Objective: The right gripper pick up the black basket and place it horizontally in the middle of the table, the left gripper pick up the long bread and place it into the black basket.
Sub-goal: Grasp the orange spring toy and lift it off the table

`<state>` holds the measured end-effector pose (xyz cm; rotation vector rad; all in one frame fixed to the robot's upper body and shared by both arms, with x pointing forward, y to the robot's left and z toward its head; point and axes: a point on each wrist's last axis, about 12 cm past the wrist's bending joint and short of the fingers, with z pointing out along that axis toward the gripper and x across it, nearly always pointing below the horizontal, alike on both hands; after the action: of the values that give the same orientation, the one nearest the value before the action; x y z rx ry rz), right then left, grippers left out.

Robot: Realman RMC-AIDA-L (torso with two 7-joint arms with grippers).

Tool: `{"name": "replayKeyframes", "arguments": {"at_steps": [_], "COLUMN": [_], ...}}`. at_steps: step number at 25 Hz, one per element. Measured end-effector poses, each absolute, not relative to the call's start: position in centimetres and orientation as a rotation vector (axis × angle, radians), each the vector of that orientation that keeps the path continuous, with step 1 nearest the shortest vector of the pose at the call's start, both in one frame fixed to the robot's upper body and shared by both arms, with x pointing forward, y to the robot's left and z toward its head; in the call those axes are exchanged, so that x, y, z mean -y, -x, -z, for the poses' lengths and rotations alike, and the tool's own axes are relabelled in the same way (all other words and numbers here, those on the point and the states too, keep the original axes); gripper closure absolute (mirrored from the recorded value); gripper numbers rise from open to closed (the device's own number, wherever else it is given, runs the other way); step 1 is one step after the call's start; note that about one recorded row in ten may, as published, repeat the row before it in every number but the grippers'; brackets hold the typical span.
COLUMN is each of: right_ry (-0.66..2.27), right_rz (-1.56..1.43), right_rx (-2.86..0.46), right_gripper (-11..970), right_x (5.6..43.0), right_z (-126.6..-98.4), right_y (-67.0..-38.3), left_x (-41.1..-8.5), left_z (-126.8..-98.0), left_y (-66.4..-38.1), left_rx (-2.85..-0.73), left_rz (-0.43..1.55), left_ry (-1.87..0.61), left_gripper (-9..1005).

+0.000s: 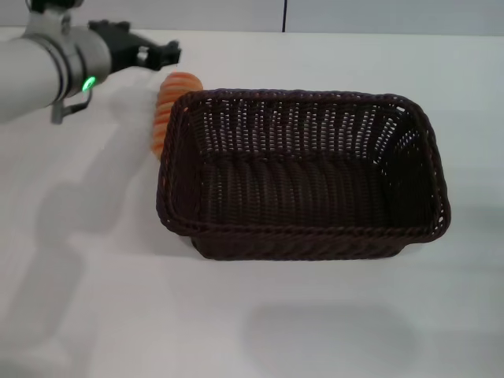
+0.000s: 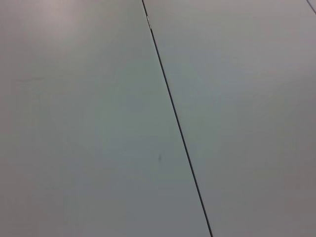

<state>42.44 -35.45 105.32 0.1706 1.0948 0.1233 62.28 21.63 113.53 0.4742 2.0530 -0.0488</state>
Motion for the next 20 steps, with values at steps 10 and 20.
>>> {"name": "replayKeyframes", "arguments": {"at_steps": [10,20], "right_ry": [-0.178,-0.176], "right_rz": [-0.113,-0.109], "right_rx": [-1.105,-1.108], "right_gripper": [142,143], "right_x": [35.8,36.0], "right_z": [-105.1,-105.1], "right_y": [-41.8,-41.6], "left_x": [-18.2,-17.7], "left_z": [-113.3,-113.4], "left_y": [-66.5,-67.7], "left_rx": [-2.244,-2.266], "left_rz": [0.117,0.069], "left_ry": [-0.502,-0.493], "left_gripper": [180,178]}}
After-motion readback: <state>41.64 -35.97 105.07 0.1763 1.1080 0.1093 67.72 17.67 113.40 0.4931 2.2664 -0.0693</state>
